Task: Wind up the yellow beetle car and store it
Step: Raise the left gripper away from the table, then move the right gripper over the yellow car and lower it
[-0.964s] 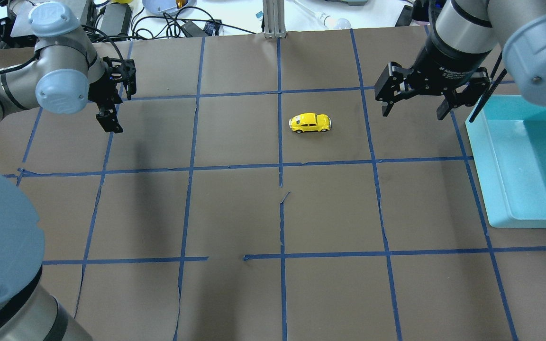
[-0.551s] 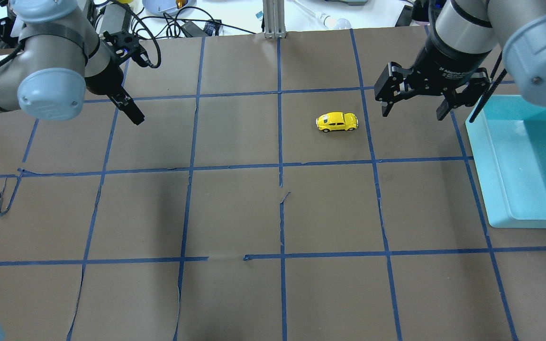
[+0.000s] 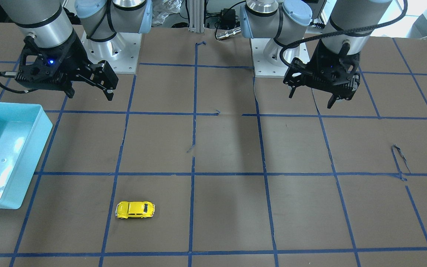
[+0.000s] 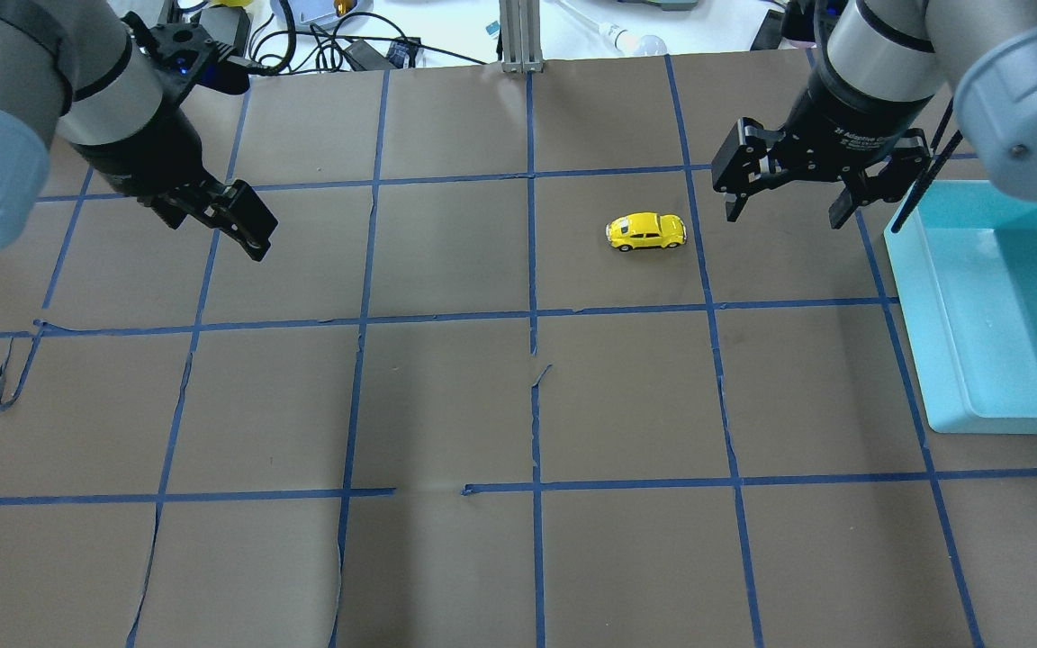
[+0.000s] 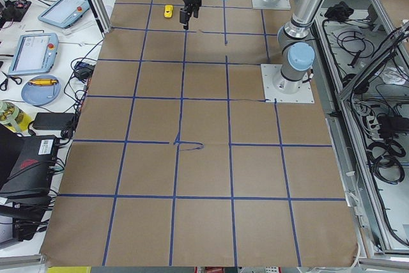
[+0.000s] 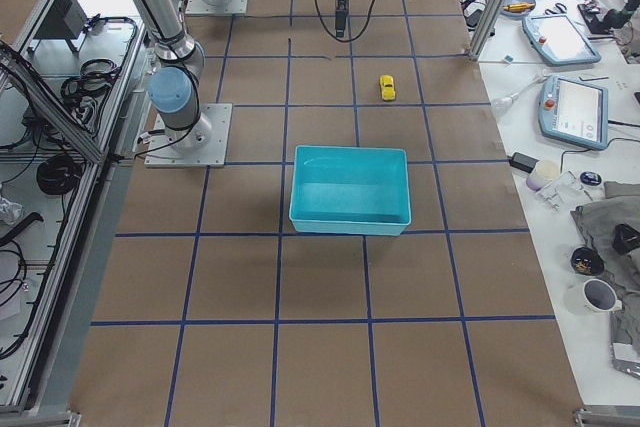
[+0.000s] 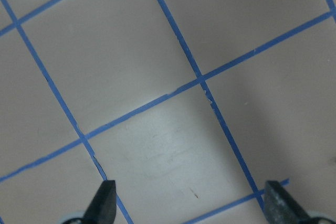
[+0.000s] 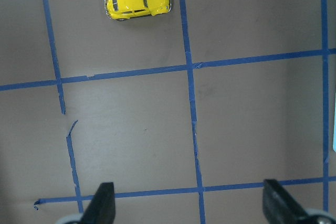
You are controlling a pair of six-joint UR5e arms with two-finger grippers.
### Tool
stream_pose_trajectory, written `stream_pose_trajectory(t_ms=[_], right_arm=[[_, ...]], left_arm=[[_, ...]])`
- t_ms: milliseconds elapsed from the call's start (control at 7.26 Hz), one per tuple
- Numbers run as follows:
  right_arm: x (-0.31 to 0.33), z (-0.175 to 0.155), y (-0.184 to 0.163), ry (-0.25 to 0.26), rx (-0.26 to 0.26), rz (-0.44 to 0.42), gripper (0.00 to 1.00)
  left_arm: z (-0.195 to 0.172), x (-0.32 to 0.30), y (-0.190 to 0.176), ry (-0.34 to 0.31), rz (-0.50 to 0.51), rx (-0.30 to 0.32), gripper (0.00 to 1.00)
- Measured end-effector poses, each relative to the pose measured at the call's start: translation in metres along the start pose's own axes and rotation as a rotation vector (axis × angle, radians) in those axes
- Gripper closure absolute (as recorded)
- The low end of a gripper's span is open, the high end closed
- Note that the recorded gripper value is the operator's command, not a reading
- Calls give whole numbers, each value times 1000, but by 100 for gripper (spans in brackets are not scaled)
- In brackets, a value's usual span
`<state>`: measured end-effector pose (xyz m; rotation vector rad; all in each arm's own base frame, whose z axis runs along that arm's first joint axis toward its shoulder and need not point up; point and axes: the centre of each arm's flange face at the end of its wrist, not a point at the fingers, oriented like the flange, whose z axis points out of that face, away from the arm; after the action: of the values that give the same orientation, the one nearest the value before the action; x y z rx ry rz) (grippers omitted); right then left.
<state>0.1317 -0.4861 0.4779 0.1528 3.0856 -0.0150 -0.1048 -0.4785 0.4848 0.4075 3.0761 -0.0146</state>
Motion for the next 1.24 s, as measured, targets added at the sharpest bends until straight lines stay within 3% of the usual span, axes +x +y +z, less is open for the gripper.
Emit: stream_pose_trajectory(t_ms=[138,413,551,964,1240], right_arm=[[0,1,-1,-3,2,-1,0],[-3,25,-17,-5,-23,-8,0],[-6,43,-36,-8,1,-40,0],[-12,94,-92,2,116,-374,0],[-26,138,-121,27,172,-757,0]], left_arm=[[-13,6,5,-1,-91,9,0],[-37,13,0,-8,-159,29,0],[-40,19,-2,-7,-178,20,0],[-41,33,-3,-2,-189,17,0],[-40,31,-1,0,-194,16,0]])
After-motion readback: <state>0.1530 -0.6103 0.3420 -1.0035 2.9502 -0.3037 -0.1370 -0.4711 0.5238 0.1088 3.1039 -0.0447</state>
